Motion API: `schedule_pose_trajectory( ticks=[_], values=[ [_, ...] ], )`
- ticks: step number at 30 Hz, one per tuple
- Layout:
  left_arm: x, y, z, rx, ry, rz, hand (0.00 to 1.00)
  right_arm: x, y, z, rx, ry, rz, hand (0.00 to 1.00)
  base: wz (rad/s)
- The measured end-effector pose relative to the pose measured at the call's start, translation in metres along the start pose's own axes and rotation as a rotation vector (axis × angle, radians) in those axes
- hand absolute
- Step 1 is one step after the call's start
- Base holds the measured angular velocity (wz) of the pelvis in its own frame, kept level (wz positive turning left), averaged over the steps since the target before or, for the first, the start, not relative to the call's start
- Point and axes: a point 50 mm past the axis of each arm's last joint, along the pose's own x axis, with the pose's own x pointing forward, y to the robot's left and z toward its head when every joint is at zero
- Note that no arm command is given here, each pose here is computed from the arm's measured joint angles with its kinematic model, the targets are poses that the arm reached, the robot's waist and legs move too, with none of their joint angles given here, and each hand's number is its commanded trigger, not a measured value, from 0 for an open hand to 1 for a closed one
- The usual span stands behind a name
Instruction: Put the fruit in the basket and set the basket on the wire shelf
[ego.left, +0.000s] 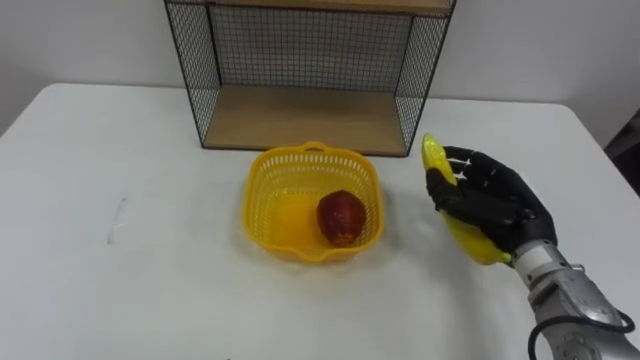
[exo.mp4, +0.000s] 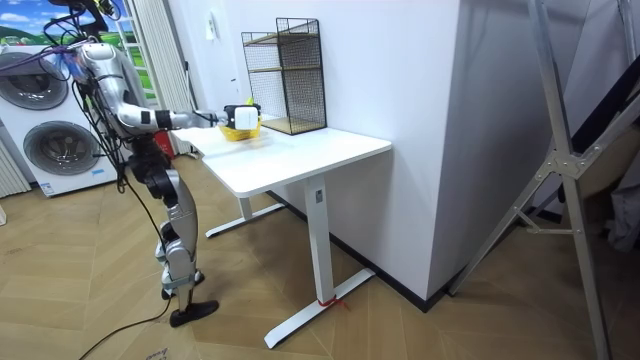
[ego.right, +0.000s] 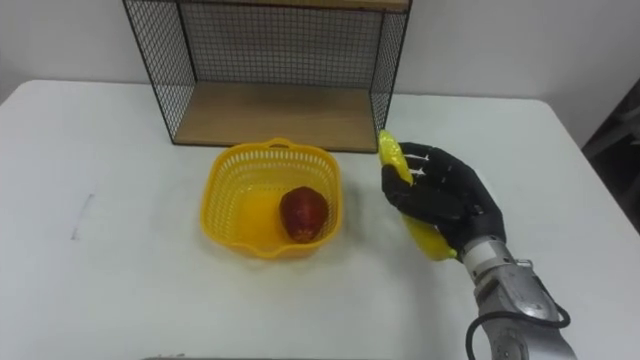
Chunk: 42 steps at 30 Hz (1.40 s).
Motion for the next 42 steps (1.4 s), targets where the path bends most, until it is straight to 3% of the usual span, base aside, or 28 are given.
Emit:
schedule_pose_trajectory(
  ticks=[7, 25, 42],
  values=[
    [0.001, 0.003, 0.007, 0.005, -0.012, 0.000, 0.00, 0.002, 0.003, 0.003, -0.005, -0.009, 0.012, 1.00, 0.00],
    [0.003, 0.004, 0.021, 0.037, -0.041, 0.002, 0.00, 0.026, 0.055, 0.070, -0.227, -0.243, 0.230, 1.00, 0.00],
    [0.004, 0.005, 0.023, 0.063, -0.042, -0.002, 0.00, 0.028, 0.066, 0.067, -0.349, -0.219, 0.273, 1.00, 0.04]
  ],
)
